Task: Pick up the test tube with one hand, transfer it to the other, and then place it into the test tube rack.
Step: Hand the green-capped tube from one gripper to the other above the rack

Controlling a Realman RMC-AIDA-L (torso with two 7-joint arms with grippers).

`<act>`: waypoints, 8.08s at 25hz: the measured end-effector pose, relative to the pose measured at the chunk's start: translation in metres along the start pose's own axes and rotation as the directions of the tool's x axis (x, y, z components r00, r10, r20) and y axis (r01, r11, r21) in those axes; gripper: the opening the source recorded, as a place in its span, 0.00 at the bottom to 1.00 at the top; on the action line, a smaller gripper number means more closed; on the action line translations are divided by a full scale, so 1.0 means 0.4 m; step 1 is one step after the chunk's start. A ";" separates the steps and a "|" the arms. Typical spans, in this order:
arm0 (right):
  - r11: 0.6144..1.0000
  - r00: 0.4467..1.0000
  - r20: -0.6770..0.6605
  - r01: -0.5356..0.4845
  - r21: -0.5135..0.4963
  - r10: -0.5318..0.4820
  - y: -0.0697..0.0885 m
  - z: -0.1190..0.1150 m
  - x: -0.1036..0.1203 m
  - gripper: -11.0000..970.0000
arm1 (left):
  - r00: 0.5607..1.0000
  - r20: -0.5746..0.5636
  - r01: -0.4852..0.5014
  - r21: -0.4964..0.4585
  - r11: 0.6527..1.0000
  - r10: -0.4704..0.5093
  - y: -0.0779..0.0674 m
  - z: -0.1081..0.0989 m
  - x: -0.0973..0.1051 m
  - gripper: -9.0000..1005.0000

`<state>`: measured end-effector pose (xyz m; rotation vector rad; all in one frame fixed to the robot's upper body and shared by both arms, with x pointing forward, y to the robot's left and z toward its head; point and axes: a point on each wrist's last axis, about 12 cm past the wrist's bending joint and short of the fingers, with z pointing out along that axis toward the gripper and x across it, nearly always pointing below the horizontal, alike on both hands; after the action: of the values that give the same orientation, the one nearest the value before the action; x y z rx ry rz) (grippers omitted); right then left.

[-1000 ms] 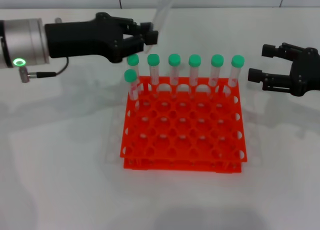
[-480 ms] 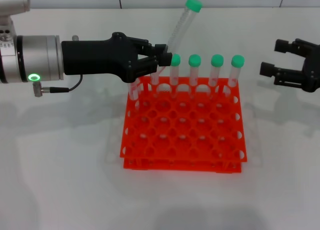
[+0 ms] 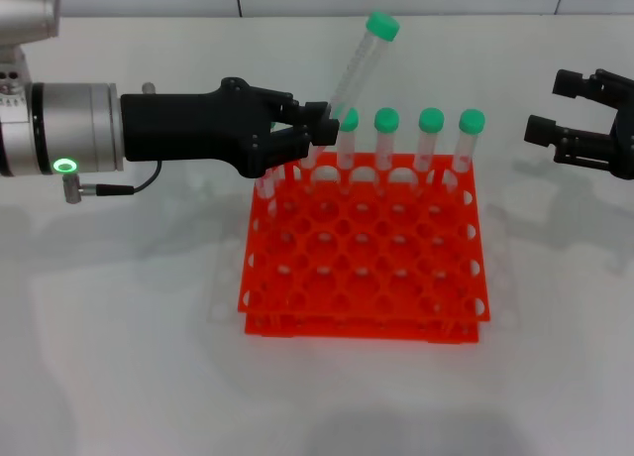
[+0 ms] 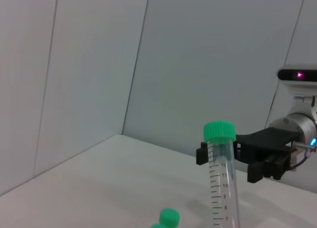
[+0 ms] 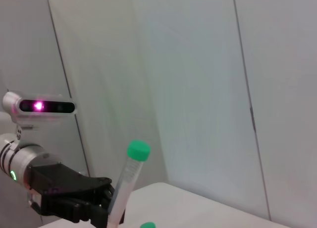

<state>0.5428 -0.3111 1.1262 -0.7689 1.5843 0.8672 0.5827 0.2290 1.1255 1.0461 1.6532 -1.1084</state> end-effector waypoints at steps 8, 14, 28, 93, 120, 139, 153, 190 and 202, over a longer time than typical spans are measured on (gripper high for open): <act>1.000 1.000 0.004 -0.004 -0.020 0.004 0.006 0.002 0.001 0.85 | 1.000 -0.002 0.014 0.005 1.000 -0.014 -0.009 0.004 0.015 0.21; 0.999 1.000 0.008 0.002 -0.048 -0.001 0.010 0.019 -0.007 0.85 | 1.000 -0.004 0.016 0.012 1.000 -0.016 -0.012 0.007 0.021 0.21; 0.987 1.000 0.020 0.007 -0.163 -0.004 0.020 0.115 -0.040 0.84 | 1.000 -0.005 0.020 0.002 1.000 -0.020 -0.017 0.003 0.036 0.21; 0.974 0.999 0.031 0.015 -0.224 -0.009 0.041 0.210 -0.062 0.80 | 0.999 -0.053 0.005 0.034 0.999 -0.003 -0.022 0.051 0.031 0.21; 0.976 0.999 0.035 0.029 -0.216 -0.022 0.038 0.214 -0.069 0.49 | 0.999 -0.048 0.001 0.037 0.999 0.001 -0.024 0.054 0.032 0.21; 0.974 0.999 0.037 0.030 -0.224 -0.022 0.041 0.216 -0.070 0.40 | 0.999 -0.049 0.000 0.039 0.999 0.002 -0.024 0.055 0.032 0.21; 0.972 0.999 0.034 0.036 -0.233 -0.029 0.043 0.225 -0.074 0.34 | 0.999 -0.050 -0.001 0.043 0.999 0.003 -0.026 0.058 0.032 0.20; 0.973 0.998 0.035 0.051 -0.226 -0.045 0.040 0.224 -0.076 0.30 | 0.993 -0.114 0.012 0.033 0.999 -0.008 -0.021 0.097 0.040 0.20; 0.974 0.998 0.042 0.052 -0.222 -0.044 0.038 0.223 -0.079 0.29 | 0.995 -0.095 0.014 0.028 1.000 -0.011 -0.019 0.096 0.031 0.20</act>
<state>0.5805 -0.2261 1.1491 -0.9410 1.4450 1.0304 0.5799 0.1926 1.1066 1.1236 1.7254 -1.1086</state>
